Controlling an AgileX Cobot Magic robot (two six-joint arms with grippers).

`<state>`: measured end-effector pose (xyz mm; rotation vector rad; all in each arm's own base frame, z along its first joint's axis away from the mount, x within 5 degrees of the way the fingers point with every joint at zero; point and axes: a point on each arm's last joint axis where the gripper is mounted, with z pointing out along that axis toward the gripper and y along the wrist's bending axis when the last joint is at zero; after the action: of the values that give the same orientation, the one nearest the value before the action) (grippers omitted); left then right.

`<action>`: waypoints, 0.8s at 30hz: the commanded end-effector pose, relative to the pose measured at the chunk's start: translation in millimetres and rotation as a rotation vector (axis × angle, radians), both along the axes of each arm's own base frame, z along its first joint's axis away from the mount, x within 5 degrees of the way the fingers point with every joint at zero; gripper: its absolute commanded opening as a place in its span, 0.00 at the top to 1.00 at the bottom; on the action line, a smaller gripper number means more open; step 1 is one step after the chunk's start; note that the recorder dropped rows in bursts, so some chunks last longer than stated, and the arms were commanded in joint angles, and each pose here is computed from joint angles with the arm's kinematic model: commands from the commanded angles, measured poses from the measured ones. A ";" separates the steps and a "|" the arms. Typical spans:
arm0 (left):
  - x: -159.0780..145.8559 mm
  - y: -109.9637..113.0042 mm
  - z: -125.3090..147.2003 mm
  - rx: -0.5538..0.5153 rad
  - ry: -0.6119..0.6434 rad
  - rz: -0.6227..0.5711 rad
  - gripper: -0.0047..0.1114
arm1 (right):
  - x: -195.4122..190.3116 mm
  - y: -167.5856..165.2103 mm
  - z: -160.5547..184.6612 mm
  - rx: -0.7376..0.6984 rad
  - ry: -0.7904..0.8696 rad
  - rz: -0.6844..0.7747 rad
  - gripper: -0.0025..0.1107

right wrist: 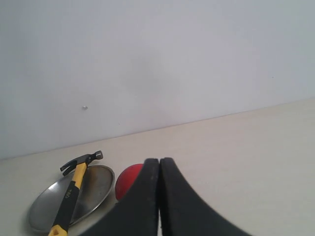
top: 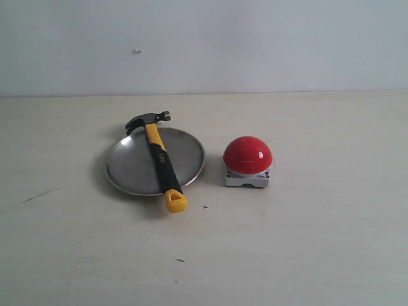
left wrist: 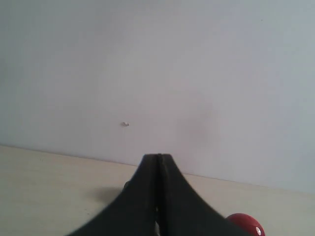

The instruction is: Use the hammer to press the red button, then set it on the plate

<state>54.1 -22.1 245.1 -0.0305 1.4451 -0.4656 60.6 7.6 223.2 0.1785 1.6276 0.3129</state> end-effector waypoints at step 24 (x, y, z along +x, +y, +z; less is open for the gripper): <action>0.1 1.6 -1.6 0.006 0.000 0.020 0.96 | -4.3 -8.5 -17.7 -0.228 -0.052 -0.125 0.98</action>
<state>54.6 -20.8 244.1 -0.0428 1.4478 -0.4554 54.6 2.2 217.7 0.0919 1.5699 0.1043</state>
